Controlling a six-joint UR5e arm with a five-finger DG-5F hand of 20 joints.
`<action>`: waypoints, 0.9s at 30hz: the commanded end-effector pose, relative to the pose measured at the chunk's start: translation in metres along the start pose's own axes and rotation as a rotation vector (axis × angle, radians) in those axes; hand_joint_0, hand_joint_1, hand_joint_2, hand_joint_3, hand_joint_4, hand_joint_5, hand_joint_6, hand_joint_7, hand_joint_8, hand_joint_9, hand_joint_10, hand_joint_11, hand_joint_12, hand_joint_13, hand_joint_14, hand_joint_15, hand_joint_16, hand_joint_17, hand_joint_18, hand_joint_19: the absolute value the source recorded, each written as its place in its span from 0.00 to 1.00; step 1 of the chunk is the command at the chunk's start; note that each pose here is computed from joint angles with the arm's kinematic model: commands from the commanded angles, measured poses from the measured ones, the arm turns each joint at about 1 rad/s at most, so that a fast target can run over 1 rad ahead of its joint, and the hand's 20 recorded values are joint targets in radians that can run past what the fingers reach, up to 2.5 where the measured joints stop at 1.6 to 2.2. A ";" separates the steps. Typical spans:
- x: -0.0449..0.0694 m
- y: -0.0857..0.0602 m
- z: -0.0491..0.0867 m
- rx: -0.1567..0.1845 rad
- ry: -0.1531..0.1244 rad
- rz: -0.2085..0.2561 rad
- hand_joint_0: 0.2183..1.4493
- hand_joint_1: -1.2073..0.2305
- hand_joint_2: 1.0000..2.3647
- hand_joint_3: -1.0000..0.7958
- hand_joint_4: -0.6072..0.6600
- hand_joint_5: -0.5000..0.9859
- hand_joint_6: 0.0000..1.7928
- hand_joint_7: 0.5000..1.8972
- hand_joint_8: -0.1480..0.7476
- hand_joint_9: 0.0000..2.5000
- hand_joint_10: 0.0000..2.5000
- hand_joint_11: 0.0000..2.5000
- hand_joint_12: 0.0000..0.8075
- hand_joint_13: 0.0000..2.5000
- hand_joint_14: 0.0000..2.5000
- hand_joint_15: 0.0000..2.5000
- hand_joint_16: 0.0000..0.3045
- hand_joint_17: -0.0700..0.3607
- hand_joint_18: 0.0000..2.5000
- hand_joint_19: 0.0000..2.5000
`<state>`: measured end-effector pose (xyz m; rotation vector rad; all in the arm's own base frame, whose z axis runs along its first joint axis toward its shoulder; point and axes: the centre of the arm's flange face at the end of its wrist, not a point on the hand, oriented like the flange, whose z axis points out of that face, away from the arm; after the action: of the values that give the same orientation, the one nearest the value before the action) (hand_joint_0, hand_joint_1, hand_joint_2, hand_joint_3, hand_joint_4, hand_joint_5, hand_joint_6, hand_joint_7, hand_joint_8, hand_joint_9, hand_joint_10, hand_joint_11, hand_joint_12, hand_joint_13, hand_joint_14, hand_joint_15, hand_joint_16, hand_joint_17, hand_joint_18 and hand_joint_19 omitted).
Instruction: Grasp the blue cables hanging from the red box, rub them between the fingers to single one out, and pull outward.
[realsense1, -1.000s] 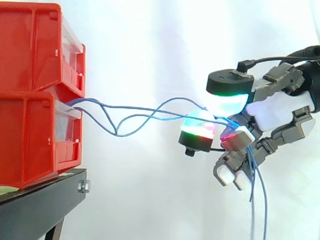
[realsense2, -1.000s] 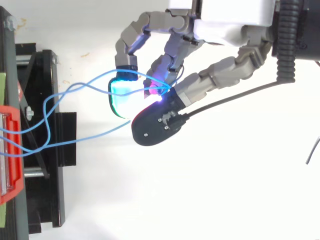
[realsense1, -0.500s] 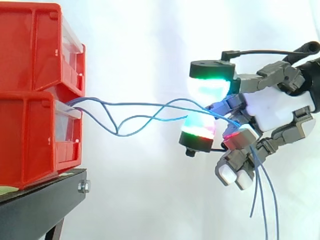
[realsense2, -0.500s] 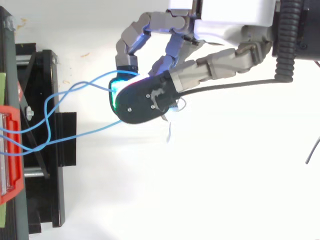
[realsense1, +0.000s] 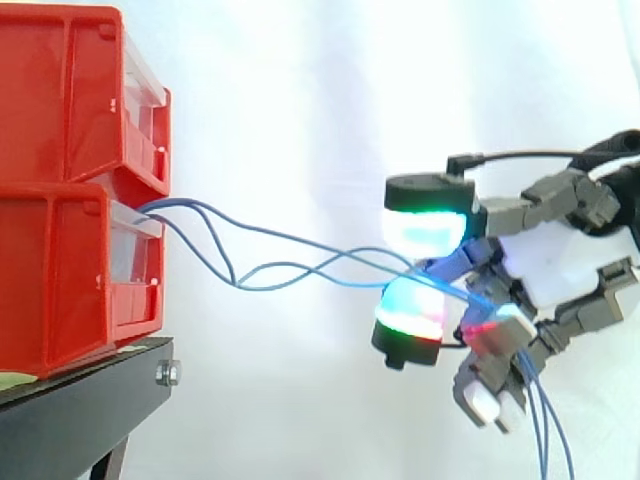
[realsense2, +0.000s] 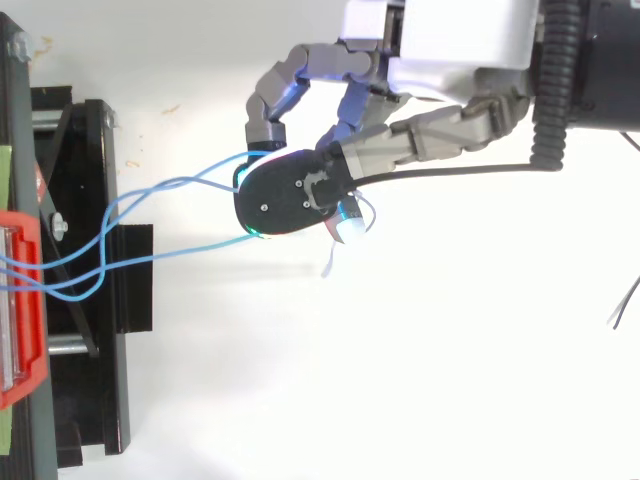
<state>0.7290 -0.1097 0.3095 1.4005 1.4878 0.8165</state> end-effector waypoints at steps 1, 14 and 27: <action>0.003 -0.015 0.008 -0.036 -0.004 0.011 0.29 0.47 0.00 0.28 0.52 0.24 0.47 0.27 0.49 0.51 0.01 0.39 0.46 0.37 0.01 0.27 0.17 0.43 0.27 0.31; 0.000 -0.015 0.013 -0.072 -0.005 0.019 0.31 0.48 0.00 0.31 0.52 0.25 0.45 0.27 0.49 0.51 0.01 0.39 0.46 0.37 0.01 0.27 0.17 0.43 0.28 0.31; 0.010 -0.052 0.045 -0.051 0.011 0.050 0.31 0.48 0.00 0.31 0.53 0.26 0.43 0.28 0.49 0.51 0.01 0.39 0.46 0.38 0.01 0.28 0.17 0.43 0.29 0.32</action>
<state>0.7489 -0.1120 0.2436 1.3956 1.4440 0.8755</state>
